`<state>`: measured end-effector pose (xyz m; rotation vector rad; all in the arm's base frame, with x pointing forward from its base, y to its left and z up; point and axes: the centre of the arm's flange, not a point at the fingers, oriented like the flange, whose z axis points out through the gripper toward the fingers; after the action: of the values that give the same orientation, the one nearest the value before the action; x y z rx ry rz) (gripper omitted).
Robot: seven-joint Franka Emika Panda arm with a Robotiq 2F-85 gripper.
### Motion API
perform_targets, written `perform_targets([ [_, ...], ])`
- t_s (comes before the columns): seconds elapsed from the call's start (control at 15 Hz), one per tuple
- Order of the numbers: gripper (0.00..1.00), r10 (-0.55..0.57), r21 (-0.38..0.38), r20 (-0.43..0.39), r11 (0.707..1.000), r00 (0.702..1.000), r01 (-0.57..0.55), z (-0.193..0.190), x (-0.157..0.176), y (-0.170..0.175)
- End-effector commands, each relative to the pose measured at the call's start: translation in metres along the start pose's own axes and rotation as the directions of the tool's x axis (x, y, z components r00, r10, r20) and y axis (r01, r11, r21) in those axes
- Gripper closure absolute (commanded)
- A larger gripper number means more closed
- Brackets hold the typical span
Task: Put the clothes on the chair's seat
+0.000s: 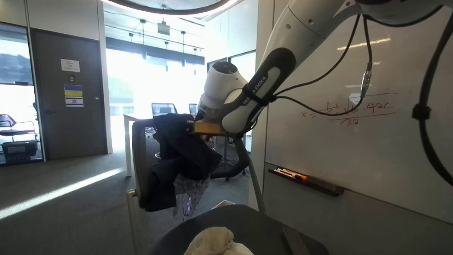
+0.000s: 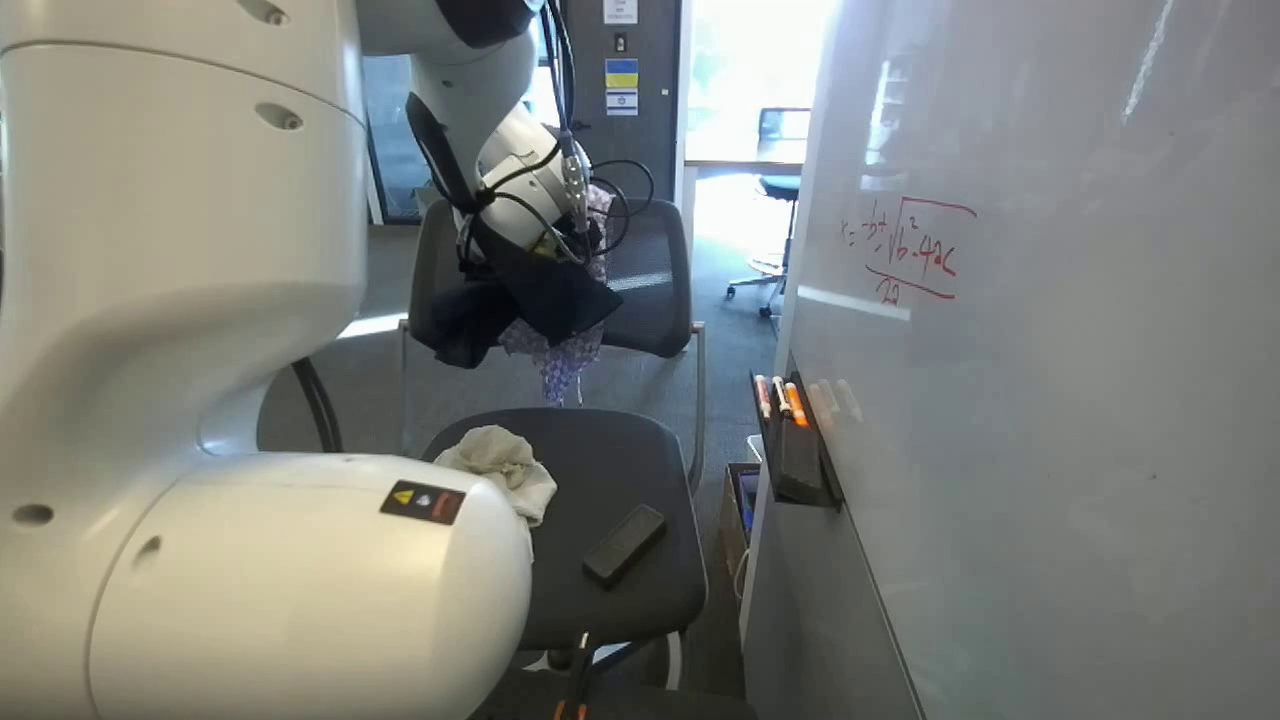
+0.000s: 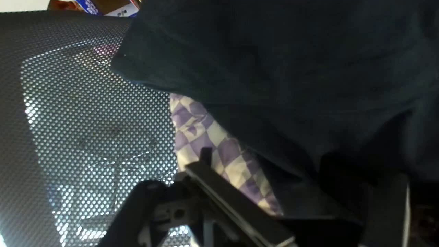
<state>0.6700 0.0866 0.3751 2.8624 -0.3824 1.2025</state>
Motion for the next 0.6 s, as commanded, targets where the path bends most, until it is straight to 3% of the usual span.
perform_targets([
  [0.0, 0.50, -0.002, 0.081, -0.024, 0.997, 1.000, 0.004, 0.017, -0.014, 0.013],
  [0.4, 0.94, 0.034, 0.111, -0.001, 0.993, 0.999, -0.034, 0.015, -0.030, 0.027],
  [0.53, 1.00, 0.041, 0.123, 0.006, 0.992, 0.999, -0.041, 0.006, -0.034, 0.027],
])
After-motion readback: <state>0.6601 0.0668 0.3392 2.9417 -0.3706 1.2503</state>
